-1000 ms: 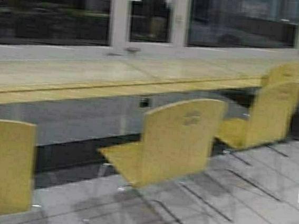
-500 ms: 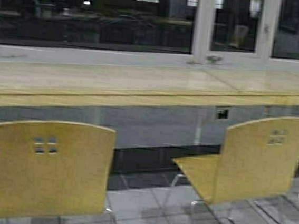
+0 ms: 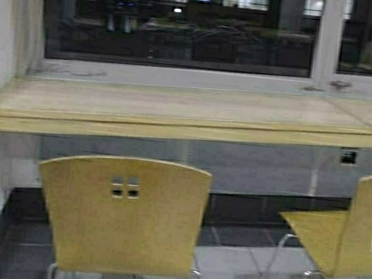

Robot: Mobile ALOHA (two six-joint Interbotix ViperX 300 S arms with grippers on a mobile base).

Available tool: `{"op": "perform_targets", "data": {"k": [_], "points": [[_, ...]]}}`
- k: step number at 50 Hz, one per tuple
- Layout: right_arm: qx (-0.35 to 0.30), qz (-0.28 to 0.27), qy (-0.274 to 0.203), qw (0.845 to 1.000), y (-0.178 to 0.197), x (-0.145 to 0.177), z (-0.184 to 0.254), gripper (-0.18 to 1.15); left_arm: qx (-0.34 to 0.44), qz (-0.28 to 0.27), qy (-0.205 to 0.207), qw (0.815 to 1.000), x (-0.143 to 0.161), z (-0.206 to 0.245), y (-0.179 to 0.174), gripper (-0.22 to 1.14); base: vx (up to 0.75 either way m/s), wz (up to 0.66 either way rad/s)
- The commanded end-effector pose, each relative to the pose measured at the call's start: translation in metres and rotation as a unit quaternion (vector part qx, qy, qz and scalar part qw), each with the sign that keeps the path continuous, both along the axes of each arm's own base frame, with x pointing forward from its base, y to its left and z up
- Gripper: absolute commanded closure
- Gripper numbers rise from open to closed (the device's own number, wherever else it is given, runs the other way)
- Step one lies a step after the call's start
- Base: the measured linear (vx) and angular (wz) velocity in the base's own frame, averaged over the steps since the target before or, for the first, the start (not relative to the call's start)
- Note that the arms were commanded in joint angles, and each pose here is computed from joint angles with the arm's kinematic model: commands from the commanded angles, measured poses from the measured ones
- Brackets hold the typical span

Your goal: Push the chairs under the table

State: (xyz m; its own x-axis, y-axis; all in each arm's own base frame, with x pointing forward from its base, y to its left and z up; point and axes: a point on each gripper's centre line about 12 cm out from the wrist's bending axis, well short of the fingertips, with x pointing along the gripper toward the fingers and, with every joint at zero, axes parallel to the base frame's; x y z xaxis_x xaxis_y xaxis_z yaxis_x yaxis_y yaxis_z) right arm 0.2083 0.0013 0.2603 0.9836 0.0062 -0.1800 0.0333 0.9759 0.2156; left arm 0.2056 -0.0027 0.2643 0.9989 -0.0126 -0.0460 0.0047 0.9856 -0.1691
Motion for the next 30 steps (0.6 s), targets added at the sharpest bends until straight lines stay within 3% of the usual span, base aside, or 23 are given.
{"op": "perform_targets", "data": {"k": [1,10,19,30], "points": [[0.01,-0.001,0.011,1.0,0.001,0.003,0.002,0.93,-0.016,0.001,0.012,1.0,0.007,-0.002,0.0,0.89,0.05,0.26],[0.022,-0.003,0.048,0.999,0.001,0.017,-0.009,0.93,-0.062,0.006,0.048,0.997,0.019,-0.016,0.0,0.89,0.04,0.21],[0.09,-0.004,0.096,0.991,0.012,0.049,-0.019,0.93,-0.141,-0.021,0.092,0.986,0.048,-0.022,-0.021,0.89,0.03,0.15],[0.167,-0.03,0.189,0.967,0.026,0.109,-0.062,0.93,-0.207,-0.048,0.202,0.956,0.111,-0.066,-0.071,0.89,0.04,0.14]]}}
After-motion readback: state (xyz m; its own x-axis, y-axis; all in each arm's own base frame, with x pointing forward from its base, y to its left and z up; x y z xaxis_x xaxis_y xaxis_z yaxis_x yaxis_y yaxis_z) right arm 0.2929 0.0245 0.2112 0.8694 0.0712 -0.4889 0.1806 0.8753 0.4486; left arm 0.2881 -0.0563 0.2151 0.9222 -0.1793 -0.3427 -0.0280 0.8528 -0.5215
